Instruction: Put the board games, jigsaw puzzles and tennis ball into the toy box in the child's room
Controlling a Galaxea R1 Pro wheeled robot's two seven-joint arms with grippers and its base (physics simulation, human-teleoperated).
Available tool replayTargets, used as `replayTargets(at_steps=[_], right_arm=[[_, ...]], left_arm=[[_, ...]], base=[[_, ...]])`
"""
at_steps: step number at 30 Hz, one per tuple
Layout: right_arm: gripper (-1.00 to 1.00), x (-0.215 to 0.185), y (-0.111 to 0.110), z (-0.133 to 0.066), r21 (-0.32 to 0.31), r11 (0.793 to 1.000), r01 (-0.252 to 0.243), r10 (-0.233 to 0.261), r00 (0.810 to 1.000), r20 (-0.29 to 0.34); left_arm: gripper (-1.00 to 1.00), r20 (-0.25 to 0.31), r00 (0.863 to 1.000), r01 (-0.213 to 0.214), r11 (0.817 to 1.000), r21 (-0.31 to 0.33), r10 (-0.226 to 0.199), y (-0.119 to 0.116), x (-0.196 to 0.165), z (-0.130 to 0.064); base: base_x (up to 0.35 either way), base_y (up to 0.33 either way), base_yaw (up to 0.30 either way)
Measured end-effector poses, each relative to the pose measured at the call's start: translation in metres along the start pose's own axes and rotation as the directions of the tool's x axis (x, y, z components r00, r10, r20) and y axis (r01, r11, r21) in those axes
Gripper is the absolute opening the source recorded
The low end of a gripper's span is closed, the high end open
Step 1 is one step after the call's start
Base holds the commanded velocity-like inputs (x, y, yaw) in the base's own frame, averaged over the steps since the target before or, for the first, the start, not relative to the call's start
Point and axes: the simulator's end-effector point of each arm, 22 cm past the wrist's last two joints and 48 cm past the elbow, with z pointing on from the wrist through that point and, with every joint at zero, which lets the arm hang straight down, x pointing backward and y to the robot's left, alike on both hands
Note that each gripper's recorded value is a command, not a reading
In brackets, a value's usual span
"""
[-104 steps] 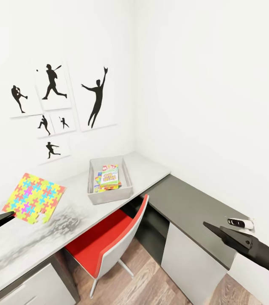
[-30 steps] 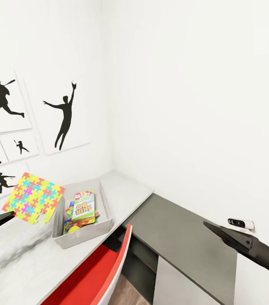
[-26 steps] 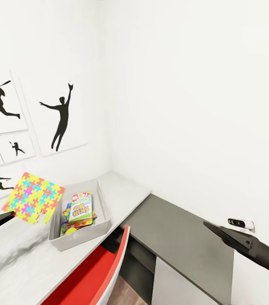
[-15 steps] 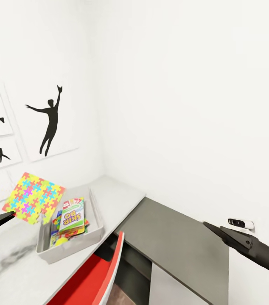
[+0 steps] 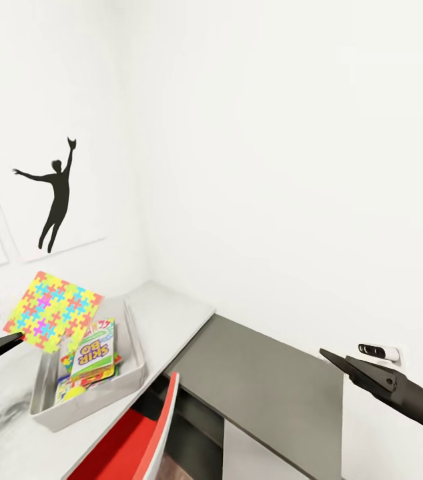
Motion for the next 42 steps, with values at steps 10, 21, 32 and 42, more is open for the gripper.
replayTargets(at_steps=[10,21,32,42], right_arm=[[1.00,0.000,0.000,0.000,0.000,1.000,0.001,-0.001,1.000,0.000],[1.00,0.000,-0.001,0.000,0.002,1.000,0.000,0.000,1.000,0.000],[1.00,0.000,-0.004,-0.002,0.013,1.000,-0.005,0.005,1.000,0.004],[1.00,-0.007,-0.005,-0.008,0.019,1.000,-0.008,0.008,1.000,0.021]], left_arm=[[-1.00,-0.001,1.000,-0.002,1.000,0.001,0.002,0.000,0.000,0.000],[-1.00,-0.001,1.000,-0.005,1.000,0.001,0.005,0.000,0.001,0.001],[-1.00,-0.005,1.000,-0.009,1.000,-0.008,0.009,0.001,0.000,0.001],[-1.00,-0.078,0.993,-0.104,0.978,-0.182,0.091,0.023,-0.033,0.012]], base=[[0.202,0.000,-0.003],[0.048,0.034,0.000],[0.002,0.002,0.000],[0.000,0.000,0.000]])
